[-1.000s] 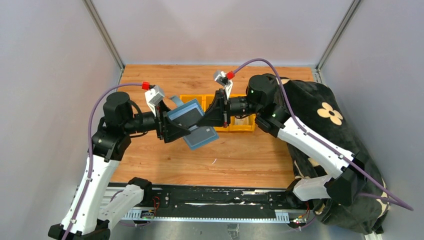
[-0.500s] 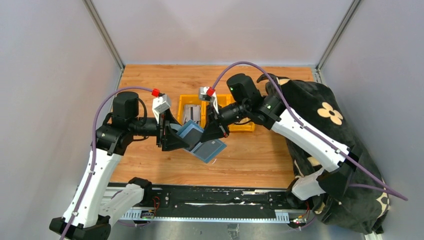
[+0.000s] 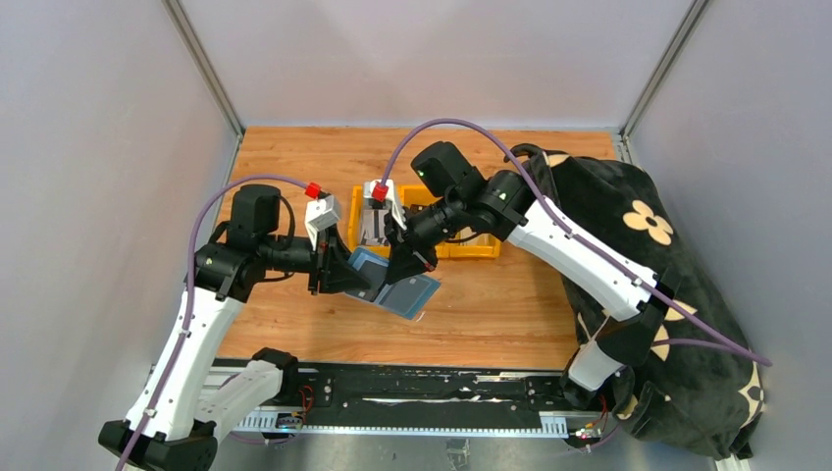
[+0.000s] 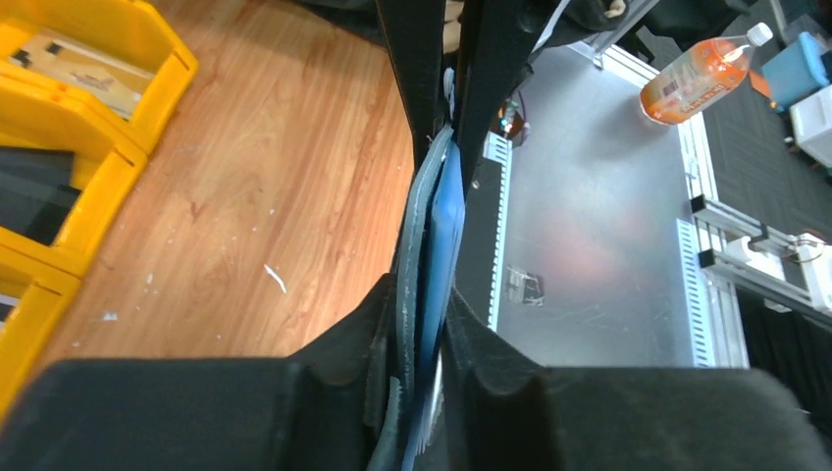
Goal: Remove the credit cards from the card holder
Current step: Remove the credit card from the card holder.
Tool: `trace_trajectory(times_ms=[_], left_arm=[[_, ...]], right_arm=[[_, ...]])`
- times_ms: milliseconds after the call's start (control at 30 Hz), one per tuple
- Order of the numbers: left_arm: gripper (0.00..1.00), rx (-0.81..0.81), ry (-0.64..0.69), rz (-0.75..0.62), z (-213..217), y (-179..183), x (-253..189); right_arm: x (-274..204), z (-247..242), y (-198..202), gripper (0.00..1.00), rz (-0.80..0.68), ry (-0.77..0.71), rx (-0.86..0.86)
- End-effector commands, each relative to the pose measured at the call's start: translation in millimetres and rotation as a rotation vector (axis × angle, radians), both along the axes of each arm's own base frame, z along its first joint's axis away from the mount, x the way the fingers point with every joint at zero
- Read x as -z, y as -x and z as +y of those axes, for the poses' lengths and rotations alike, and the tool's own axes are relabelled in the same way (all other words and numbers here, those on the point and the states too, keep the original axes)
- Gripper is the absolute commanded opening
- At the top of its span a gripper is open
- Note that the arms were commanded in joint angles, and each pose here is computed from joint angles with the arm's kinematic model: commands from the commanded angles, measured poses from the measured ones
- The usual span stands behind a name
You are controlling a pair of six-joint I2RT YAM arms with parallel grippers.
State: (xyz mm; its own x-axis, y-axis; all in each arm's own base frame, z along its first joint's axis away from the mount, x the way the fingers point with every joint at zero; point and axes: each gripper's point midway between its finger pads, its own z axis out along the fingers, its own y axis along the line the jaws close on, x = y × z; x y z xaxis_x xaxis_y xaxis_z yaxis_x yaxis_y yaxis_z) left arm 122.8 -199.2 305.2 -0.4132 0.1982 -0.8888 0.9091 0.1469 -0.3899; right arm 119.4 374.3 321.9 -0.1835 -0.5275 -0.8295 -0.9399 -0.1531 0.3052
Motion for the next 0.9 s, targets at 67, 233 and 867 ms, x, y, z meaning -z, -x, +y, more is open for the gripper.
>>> trace_trajectory(times_ms=[67,233,867], left_arm=[[0.09,0.036,-0.057,0.007,2.1,3.6,16.8],[0.00,0.025,-0.064,-0.074,4.3,1.4,7.5],[0.12,-0.229,0.140,-0.045,-2.3,-19.7,-44.3]], right_arm=[[-7.2,1.0,3.5,0.04,-0.054,0.017,-0.030],[-12.1,4.2,-8.6,0.35,-0.102,-0.009,0.021],[-40.1,-35.9,-6.5,0.00,0.137,-0.372,0.079]])
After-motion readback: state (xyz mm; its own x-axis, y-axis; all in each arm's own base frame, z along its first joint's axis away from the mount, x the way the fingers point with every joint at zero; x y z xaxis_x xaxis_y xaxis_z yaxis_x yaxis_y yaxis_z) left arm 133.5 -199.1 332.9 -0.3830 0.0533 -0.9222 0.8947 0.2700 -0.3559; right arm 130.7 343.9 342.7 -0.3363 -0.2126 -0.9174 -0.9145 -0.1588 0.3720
